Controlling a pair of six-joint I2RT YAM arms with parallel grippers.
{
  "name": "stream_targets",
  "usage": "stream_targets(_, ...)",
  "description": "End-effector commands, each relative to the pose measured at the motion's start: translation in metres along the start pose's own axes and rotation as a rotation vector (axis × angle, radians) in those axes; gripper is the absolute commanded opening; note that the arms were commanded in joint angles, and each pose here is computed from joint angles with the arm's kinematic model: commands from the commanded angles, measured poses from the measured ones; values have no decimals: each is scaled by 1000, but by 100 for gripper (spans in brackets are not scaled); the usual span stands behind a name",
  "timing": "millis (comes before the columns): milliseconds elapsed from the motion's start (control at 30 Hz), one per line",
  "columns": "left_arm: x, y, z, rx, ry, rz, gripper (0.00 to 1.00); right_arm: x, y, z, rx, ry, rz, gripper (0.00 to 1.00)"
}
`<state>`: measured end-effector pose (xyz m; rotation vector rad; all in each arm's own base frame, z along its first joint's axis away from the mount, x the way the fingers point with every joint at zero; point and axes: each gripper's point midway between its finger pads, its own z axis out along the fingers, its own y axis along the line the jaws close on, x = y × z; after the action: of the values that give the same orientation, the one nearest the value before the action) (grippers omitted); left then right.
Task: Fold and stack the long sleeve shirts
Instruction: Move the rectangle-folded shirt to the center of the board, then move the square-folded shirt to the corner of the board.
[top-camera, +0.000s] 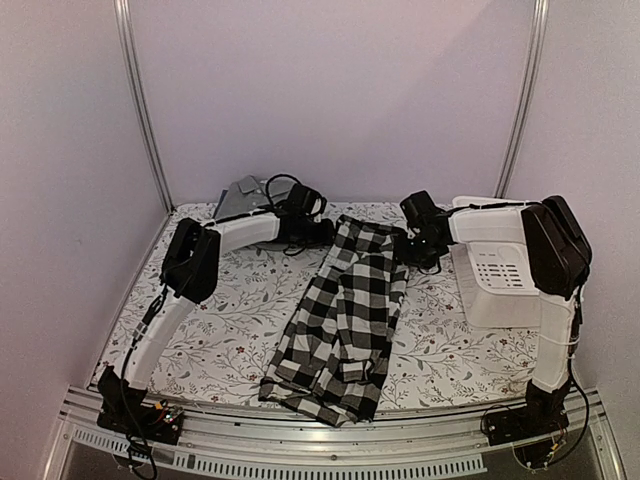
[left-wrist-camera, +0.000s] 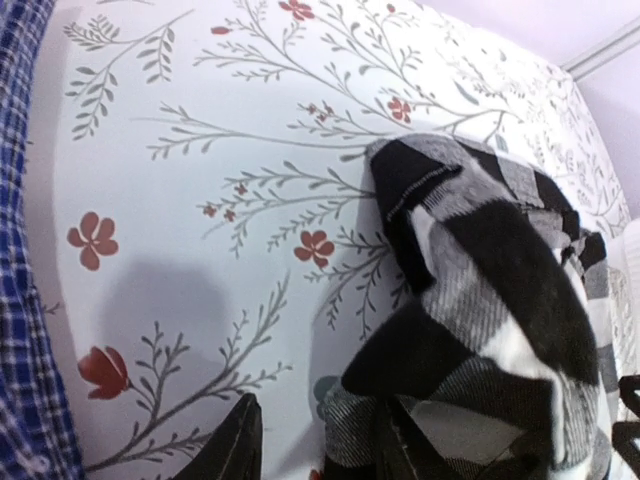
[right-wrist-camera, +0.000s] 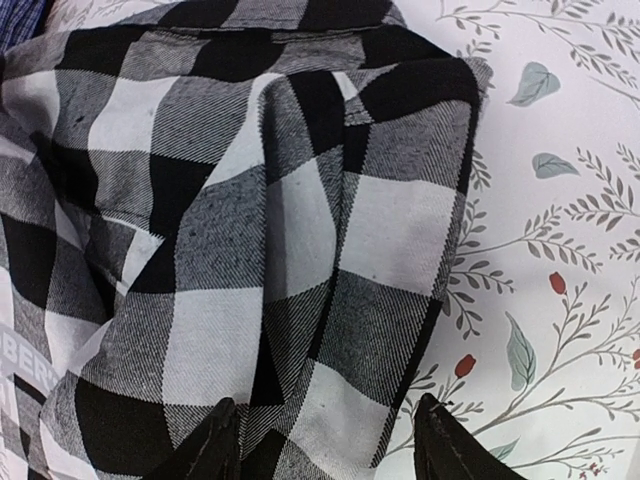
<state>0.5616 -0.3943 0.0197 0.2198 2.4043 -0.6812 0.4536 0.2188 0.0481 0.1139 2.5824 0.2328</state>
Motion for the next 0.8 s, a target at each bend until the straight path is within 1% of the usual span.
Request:
stream_targets(0,5,57,10,-102,36,-154,39,-19,11,-22,-37,-49,-9,62)
stream_targets(100,3,84,11,-106,37,-256,39,-24,15,-18,-42,-48,-27,66)
stream_targets(233,-5,118,2,-131,28,-336,39,-31,21,-11,-43,-46,-46,69)
stream_targets(433,-22,175,-29,-202,-12,-392,39,-36,21,8,-23,-30,-75,71)
stream_targets(500,-28,185,-38,-183,-22,-396,39,-37,16,15,-14,-20,-74,71)
stream_targets(567,-36,180,-44,-134,-25,-366,39,-40,8,21,0,-18,-60,72)
stream_targets(600,-40,171,-45,-106,-28,-340,39,-43,2,24,6,-16,-51,72)
stream_targets(767,-59,107,-58,3,-53,-178,40,-46,-15,47,33,8,-33,72)
